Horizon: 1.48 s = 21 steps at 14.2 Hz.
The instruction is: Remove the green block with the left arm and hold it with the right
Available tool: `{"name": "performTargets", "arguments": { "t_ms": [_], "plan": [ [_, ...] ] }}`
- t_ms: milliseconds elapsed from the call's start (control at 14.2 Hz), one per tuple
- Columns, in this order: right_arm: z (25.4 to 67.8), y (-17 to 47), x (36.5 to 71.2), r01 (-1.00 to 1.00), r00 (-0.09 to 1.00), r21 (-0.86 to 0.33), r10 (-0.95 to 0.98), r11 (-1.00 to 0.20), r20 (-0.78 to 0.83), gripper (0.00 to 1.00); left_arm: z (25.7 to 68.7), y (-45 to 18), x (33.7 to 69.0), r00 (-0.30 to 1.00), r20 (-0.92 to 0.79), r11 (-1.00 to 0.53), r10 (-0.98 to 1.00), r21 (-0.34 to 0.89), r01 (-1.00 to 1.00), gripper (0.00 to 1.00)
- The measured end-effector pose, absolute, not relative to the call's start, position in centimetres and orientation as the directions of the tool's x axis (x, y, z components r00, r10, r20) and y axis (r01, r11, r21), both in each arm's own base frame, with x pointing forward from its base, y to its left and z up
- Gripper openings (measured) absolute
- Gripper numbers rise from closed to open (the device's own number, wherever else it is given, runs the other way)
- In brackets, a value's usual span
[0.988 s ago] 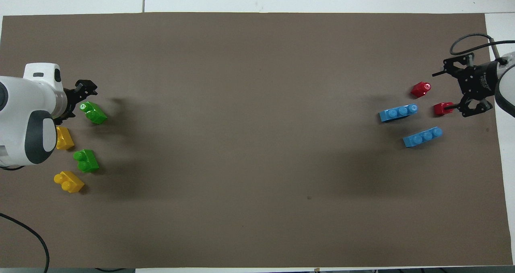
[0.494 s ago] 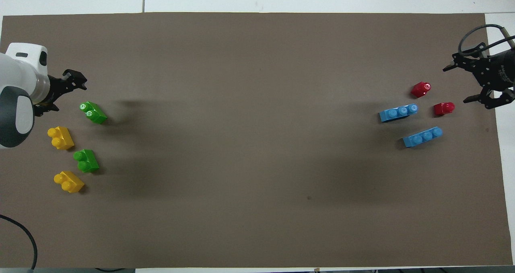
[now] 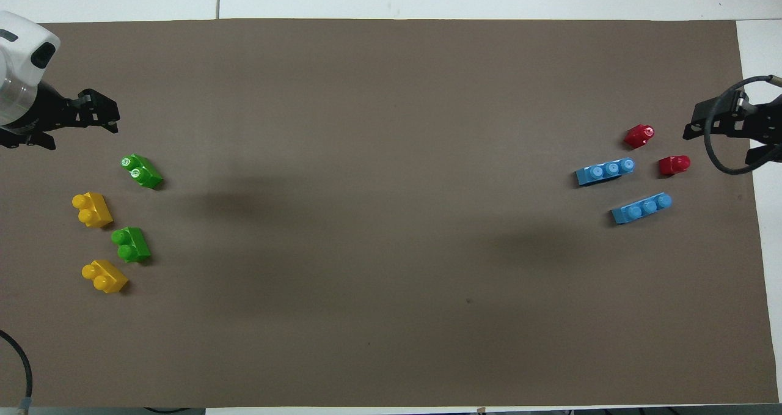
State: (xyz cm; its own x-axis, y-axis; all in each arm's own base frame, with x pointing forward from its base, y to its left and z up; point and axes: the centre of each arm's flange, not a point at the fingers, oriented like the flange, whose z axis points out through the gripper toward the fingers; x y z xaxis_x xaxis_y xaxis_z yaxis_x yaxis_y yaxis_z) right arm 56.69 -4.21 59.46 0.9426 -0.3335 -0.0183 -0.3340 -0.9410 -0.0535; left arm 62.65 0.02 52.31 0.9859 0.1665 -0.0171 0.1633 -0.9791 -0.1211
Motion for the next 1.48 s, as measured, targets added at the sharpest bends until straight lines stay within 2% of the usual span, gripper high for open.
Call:
{"name": "performTargets", "arguments": {
  "t_ms": [212,424,918,1482],
  "plan": [
    [61.1,-3.8,55.5,-0.215,0.977,-0.051,-0.215,-0.975,-0.01,1.0,55.4,-0.3,61.0,0.998,-0.031,-0.991,0.058,-0.121,0.054,1.0],
    [62.5,-3.2,54.2,-0.132,0.991,-0.047,-0.131,-0.99,-0.011,1.0,57.6,-0.8,59.4,0.998,-0.043,-0.993,0.038,-0.111,0.033,1.0],
    [63.9,0.0,53.4,-0.06,0.998,-0.045,-0.061,-0.997,0.013,1.0,58.0,-0.9,58.1,0.994,-0.101,-0.995,0.051,-0.092,0.042,1.0],
    [63.8,0.1,53.1,-0.034,0.999,-0.044,-0.034,-0.998,-0.008,1.0,59.9,-1.0,54.0,0.991,-0.122,-0.997,0.058,-0.061,0.051,1.0]
  ]
}}
